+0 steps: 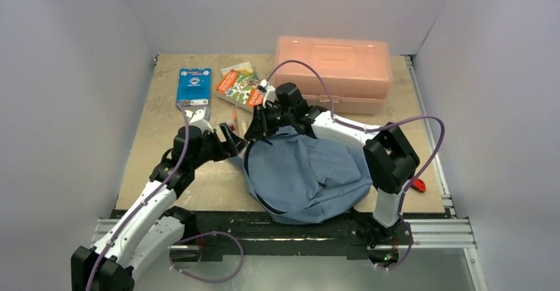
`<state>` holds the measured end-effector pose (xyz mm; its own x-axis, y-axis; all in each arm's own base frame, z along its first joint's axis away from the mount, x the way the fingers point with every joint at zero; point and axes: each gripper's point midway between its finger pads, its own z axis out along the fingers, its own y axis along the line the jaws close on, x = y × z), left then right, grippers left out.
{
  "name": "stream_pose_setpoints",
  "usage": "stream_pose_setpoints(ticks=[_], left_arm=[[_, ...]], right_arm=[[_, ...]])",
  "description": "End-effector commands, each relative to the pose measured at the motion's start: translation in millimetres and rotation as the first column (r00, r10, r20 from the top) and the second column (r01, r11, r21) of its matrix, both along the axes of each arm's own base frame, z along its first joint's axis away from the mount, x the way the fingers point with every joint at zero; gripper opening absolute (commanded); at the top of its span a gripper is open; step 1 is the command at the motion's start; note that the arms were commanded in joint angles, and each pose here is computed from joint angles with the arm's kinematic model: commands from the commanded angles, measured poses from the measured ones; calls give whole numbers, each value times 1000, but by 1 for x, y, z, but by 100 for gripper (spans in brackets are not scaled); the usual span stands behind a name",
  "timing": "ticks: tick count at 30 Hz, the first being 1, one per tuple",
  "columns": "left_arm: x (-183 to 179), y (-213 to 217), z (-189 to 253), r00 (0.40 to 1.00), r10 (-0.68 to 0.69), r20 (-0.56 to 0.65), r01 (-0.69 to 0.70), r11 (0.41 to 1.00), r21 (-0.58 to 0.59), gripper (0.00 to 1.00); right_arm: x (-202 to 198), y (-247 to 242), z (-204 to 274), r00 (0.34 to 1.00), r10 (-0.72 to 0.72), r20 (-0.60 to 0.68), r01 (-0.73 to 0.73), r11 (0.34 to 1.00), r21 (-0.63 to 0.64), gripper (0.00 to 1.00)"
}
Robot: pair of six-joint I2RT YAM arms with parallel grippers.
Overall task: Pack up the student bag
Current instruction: Unzip the student bag at the center of the board.
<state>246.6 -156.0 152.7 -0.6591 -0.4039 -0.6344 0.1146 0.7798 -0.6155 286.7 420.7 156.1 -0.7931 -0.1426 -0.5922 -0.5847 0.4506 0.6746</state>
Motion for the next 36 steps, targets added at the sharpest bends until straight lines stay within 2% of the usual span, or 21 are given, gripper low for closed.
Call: stream_pose_setpoints(ticks=[1,6,9,11,14,18,21,24,27,29,32,36], left_arm=[[9,11,18,995,67,80,-67,998,6,82],[16,5,19,999,41,36,-42,999,29,85],[22,-1,13,1000,14,-1,-14,999,41,86],[26,-4,8,999,5,-37,-3,998,58,85],[32,-9,2,997,-18,-74,23,997,69,75],[37,-16,-7,993,-41,-111,49,996,74,60],[36,-19,-15,989,-61,-136,71,995,70,53],[35,-24,-19,985,-84,-150,93,994,57,52],[34,-26,-24,982,-94,-163,103,994,48,51],[33,-27,-26,981,-101,-164,109,993,43,47],[31,-28,-28,979,-113,-167,121,992,38,37],[28,-30,-33,977,-127,-172,134,990,33,19]], right_arm=[[1,-9,27,1000,11,19,-12,998,69,34],[10,-28,30,999,-36,2,36,993,109,49],[12,-32,32,998,-57,7,56,993,107,50],[15,-38,32,995,-104,4,103,990,95,46],[22,-48,28,984,-178,-28,180,980,82,34],[22,-50,14,972,-215,-91,222,972,72,33],[21,-50,6,967,-226,-116,235,969,76,41],[24,-52,-4,963,-245,-116,252,966,52,49],[25,-52,-12,961,-248,-120,254,967,32,52],[26,-52,-16,959,-253,-127,258,966,25,52],[27,-54,-23,952,-272,-141,276,961,12,56],[31,-56,-31,939,-309,-148,312,950,-7,64]])
